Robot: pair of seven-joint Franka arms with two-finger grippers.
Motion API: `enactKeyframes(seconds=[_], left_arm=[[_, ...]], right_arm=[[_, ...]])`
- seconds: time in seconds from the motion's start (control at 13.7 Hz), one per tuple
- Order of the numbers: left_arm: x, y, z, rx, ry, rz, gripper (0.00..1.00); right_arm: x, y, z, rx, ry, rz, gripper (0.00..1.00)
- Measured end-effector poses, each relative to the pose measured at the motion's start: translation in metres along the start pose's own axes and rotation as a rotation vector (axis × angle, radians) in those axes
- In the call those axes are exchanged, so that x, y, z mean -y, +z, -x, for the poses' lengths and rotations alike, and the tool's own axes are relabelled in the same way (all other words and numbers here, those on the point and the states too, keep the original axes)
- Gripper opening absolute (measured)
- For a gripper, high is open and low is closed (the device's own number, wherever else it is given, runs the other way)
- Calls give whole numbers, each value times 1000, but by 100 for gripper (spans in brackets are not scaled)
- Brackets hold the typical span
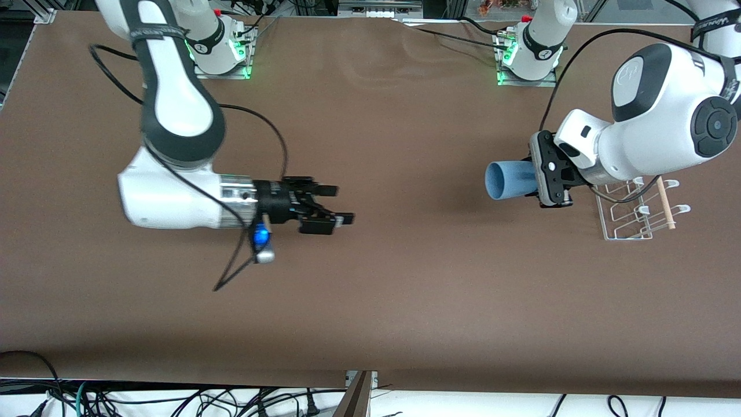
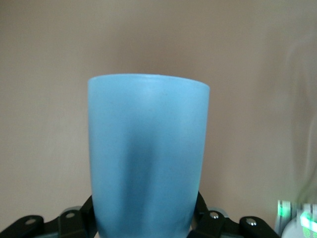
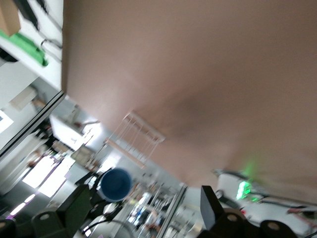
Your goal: Transfer cup to left arm and place on rack
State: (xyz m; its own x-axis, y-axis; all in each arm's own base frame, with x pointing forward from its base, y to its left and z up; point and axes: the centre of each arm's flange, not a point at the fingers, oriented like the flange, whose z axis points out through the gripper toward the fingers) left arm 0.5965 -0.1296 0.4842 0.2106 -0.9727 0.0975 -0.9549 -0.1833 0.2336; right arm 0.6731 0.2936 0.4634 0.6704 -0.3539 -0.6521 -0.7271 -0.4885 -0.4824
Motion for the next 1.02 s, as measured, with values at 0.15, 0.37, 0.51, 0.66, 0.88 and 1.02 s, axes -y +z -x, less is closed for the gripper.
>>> enactKeyframes(seconds=[0.15, 0.37, 0.51, 0.66, 0.88, 1.02], left_arm=[[0, -15, 15, 151, 8, -36, 70], [2, -23, 46, 350, -17, -38, 70], [7, -17, 63, 493, -31, -26, 70], [17, -4, 73, 616, -36, -18, 70], [41, 28, 92, 830, -79, -16, 70], [58, 54, 103, 953, -118, -21, 70]], right_arm=[[-18, -66, -17, -110, -58, 75, 99], [-50, -151, -44, -210, -67, 115, 99], [-71, -189, -58, -222, -88, 133, 99], [-88, -215, -62, -259, -115, 178, 99], [-107, -238, -44, -331, -201, 317, 100], [-115, -245, -20, -385, -265, 421, 100]])
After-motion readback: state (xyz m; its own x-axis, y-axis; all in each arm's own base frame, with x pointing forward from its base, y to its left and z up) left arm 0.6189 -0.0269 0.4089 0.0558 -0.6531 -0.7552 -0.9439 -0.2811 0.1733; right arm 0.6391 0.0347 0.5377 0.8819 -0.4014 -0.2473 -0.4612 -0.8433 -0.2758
